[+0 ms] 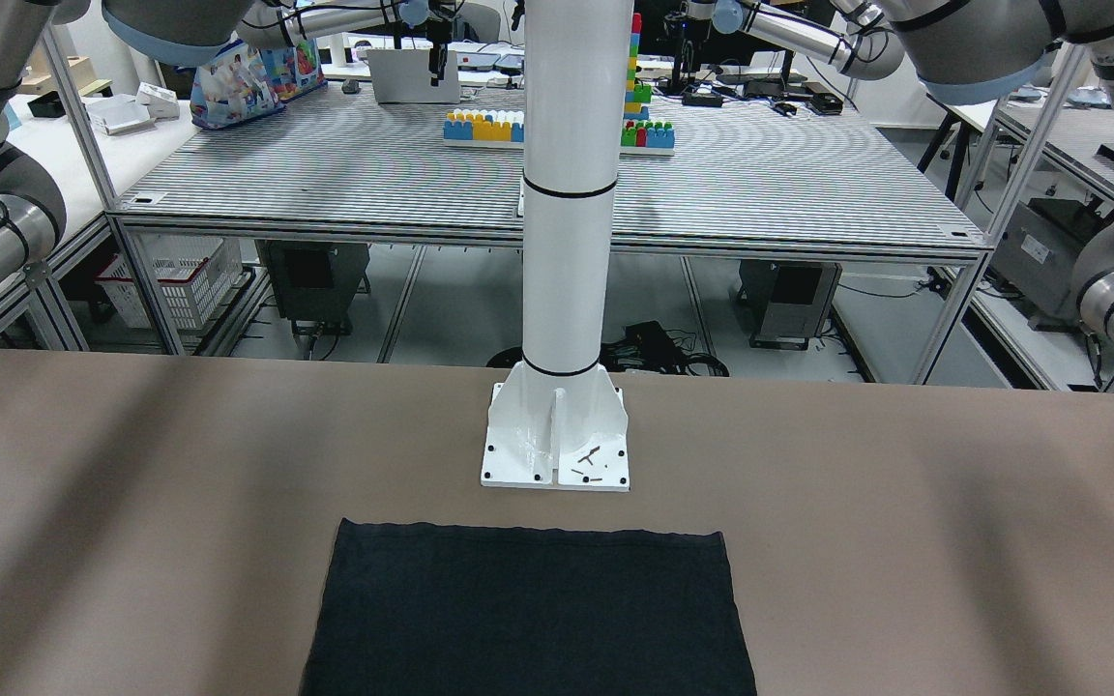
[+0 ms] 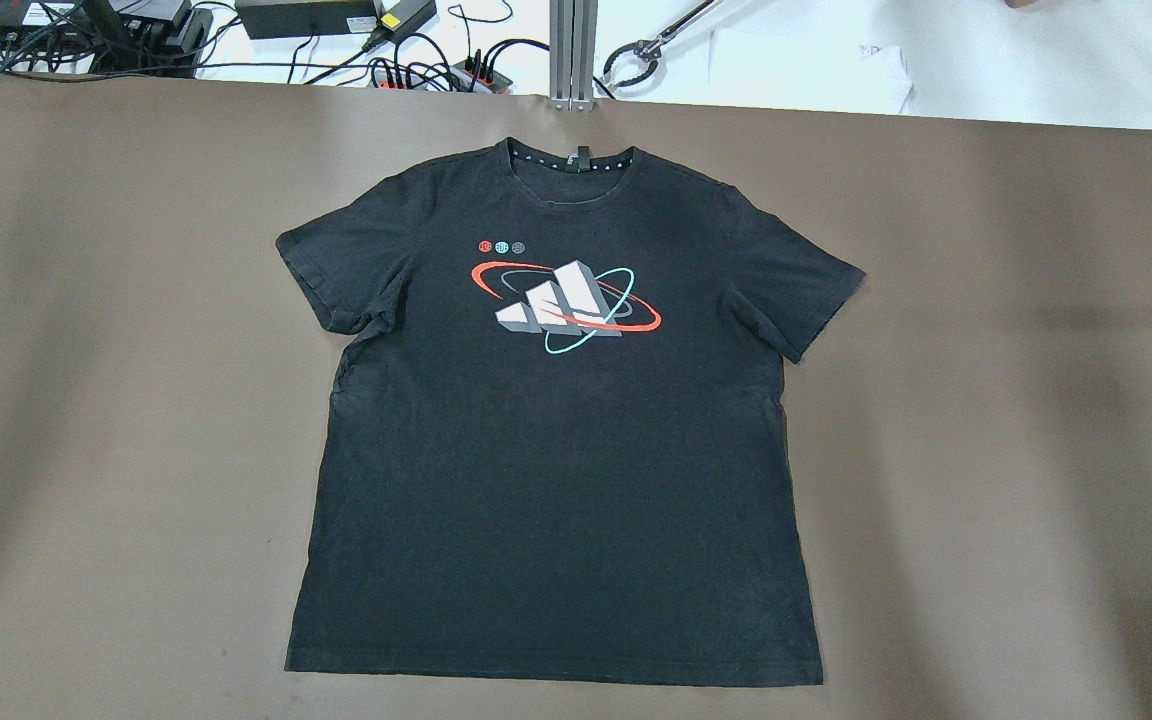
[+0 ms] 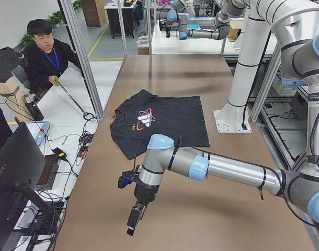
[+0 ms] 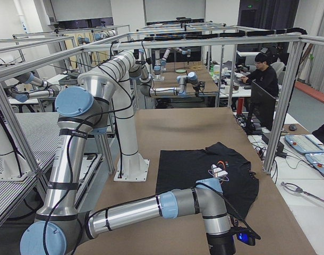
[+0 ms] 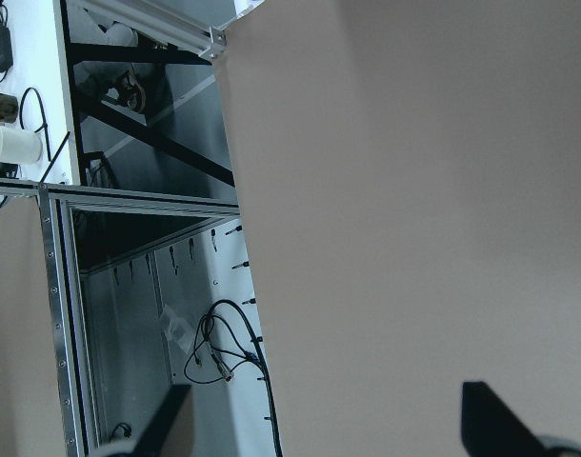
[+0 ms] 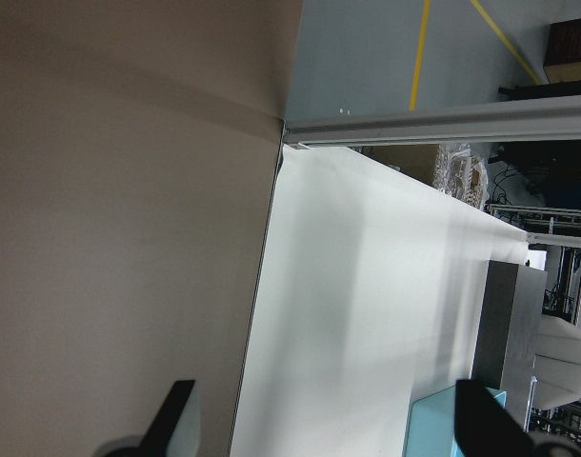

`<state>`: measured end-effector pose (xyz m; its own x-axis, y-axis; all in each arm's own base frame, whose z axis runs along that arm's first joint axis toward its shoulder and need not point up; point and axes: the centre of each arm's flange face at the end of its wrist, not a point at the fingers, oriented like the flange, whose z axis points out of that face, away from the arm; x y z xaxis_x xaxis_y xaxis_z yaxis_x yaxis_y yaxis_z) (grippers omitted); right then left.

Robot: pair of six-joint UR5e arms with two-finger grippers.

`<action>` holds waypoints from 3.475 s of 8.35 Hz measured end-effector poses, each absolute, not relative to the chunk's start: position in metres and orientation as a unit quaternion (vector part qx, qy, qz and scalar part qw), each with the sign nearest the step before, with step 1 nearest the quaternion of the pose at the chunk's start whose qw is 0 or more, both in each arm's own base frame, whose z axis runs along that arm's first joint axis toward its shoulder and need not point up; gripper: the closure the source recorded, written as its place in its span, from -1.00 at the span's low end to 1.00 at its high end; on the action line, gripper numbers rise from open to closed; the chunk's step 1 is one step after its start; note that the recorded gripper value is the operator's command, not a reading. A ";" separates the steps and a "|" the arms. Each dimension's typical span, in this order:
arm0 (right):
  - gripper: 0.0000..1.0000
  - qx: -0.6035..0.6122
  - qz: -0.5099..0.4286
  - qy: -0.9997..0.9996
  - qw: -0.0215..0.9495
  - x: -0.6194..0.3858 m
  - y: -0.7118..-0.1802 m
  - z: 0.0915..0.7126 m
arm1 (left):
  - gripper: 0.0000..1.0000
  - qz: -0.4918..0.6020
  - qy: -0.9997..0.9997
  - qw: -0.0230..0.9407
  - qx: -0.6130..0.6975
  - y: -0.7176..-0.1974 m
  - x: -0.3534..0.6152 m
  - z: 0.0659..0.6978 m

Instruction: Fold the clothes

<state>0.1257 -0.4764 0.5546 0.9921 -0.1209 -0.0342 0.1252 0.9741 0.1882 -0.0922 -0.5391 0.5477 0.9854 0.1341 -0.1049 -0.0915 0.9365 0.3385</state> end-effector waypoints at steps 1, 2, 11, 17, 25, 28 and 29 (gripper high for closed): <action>-0.89 0.095 -0.062 0.011 0.993 0.126 -0.476 0.555 | -1.00 0.058 0.063 0.982 0.169 -0.539 -0.092 0.547; -0.89 0.095 -0.062 0.011 0.993 0.126 -0.476 0.555 | -1.00 0.057 0.063 0.982 0.170 -0.540 -0.092 0.546; -0.89 0.242 -0.087 -0.051 0.965 0.101 -0.490 0.500 | -1.00 0.058 0.065 0.975 0.205 -0.566 -0.089 0.507; -0.89 0.257 -0.085 -0.084 0.959 0.090 -0.494 0.526 | -1.00 0.062 0.069 0.962 0.257 -0.591 -0.081 0.473; -0.88 0.210 0.049 -0.158 0.964 -0.038 -0.614 0.558 | -1.00 0.082 0.231 0.930 0.274 -0.704 0.096 0.463; -0.87 0.218 0.097 -0.231 0.943 -0.152 -0.618 0.526 | -1.00 0.083 0.304 0.912 0.264 -0.711 0.221 0.447; -0.87 0.215 0.105 -0.248 0.939 -0.181 -0.617 0.516 | -1.00 0.082 0.326 0.904 0.263 -0.710 0.255 0.450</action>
<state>-0.1806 -0.6170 0.5155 0.8548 0.0908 0.5110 -0.3040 0.8856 0.3512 0.2555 -0.7104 0.4503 0.7734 0.3200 -0.5472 0.0231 0.8484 0.5288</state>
